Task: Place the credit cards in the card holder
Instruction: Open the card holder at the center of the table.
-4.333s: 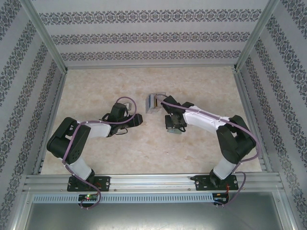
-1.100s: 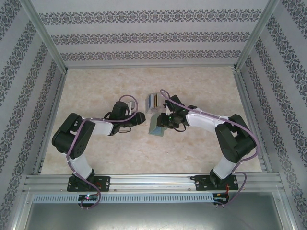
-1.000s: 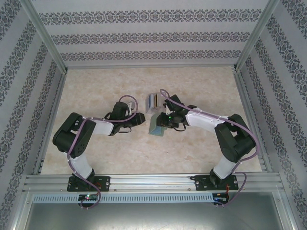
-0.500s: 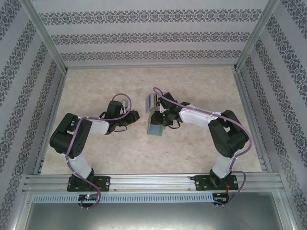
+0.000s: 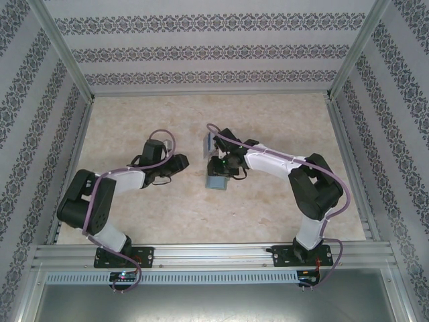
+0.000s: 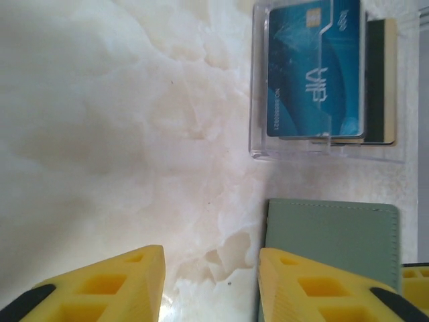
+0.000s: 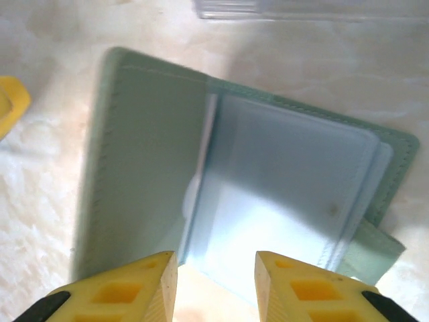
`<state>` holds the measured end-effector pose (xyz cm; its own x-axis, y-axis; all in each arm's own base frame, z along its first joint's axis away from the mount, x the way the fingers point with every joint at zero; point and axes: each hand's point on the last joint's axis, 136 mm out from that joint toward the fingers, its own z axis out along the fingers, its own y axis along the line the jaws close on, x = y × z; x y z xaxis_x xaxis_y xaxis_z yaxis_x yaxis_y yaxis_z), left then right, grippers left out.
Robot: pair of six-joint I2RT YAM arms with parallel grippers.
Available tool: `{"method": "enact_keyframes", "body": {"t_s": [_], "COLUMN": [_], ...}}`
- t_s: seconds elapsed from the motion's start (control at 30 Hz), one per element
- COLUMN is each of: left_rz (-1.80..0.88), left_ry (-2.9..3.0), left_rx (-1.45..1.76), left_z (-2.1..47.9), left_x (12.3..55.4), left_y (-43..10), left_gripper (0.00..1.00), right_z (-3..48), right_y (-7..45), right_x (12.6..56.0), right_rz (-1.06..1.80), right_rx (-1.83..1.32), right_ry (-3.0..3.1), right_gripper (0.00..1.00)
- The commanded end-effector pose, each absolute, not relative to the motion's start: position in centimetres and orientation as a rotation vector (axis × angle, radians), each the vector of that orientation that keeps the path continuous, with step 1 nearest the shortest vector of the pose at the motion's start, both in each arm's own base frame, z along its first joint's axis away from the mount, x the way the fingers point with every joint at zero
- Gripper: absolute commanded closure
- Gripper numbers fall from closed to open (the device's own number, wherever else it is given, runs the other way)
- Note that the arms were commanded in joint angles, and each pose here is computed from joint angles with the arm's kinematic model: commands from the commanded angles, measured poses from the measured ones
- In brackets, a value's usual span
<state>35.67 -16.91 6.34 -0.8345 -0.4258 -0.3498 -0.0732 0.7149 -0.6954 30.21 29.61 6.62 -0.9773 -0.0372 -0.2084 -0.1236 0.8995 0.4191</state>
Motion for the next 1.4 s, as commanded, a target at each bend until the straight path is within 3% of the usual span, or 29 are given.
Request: {"method": "enact_keyframes", "body": {"t_s": [0.0, 0.4, 0.97, 1.1, 1.27, 1.37], "left_rz": [-0.912, -0.996, -1.166, -1.079, -1.108, -1.125], "left_ry": [2.479, 2.466, 2.504, 2.556, 2.576, 2.567], "left_rx": [-0.425, -0.440, -0.217, -0.210, -0.217, -0.202], "left_z": [5.9, 7.0, 4.4, 2.8, 1.8, 2.1], "left_x": [34.0, 33.7, 34.1, 33.9, 33.7, 33.7], "left_y": [-15.0, -14.1, -18.2, -17.9, -18.2, -18.6], "left_gripper": [0.50, 0.43, 0.42, 0.50, 0.70, 0.73], "right_z": [7.1, 4.6, 3.9, 4.8, 7.0, 7.6], "right_y": [29.9, 34.2, 34.3, 34.3, 33.0, 31.3], "right_x": [30.0, 29.6, 28.2, 28.6, 29.6, 30.2], "right_rz": [0.542, 0.394, 0.542, 0.573, 0.555, 0.520], "right_rx": [-0.173, -0.452, -0.568, -0.527, -0.456, -0.368], "right_ry": [2.872, 2.903, 2.892, 2.852, 2.766, 2.749], "right_gripper": [0.63, 0.57, 0.56, 0.55, 0.51, 0.48]}}
